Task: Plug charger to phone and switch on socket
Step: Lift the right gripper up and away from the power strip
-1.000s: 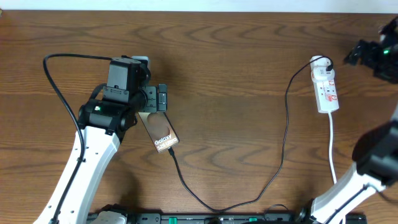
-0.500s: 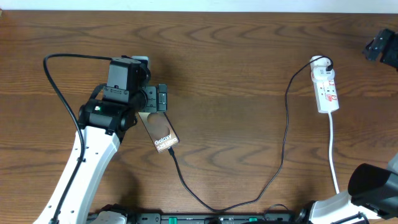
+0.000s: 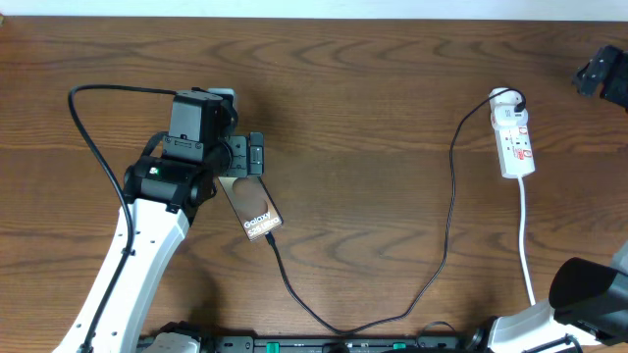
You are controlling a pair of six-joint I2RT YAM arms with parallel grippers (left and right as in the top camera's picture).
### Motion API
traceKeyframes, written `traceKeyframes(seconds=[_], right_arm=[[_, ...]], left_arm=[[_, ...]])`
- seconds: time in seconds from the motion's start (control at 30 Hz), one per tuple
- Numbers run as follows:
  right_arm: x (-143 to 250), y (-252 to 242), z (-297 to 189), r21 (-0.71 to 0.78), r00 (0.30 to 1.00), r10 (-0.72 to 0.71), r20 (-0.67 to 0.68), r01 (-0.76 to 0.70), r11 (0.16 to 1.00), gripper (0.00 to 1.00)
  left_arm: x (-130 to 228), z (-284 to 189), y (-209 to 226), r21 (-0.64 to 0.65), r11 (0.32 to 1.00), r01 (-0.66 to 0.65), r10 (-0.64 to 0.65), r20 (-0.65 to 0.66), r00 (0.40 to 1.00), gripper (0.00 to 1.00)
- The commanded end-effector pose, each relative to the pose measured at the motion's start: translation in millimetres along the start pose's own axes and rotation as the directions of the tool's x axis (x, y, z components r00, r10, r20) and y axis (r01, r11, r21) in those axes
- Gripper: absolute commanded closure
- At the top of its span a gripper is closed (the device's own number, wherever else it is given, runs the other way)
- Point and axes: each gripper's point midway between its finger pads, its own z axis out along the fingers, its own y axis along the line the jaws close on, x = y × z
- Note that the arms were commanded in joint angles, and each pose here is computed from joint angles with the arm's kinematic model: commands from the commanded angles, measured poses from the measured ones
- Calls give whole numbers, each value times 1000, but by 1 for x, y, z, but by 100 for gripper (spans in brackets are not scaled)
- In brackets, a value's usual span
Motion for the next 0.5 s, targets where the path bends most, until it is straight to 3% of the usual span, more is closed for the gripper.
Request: traceKeyframes(seconds=[0.0,0.27,0.47], right_arm=[[0,0,-1,1,1000,15,0,-15,1000,1],[0,0,-1,1,1000,15,0,-15,1000,1],[0,0,-1,1,1000,15,0,-15,1000,1]], left_arm=[[-10,-7,0,-9,1000,-19,20,30,999,2],[-16,-23,7,-44,999,-12,16,85,996,2],[-10,-62,11,-48,999,-20,26,140,990,2]])
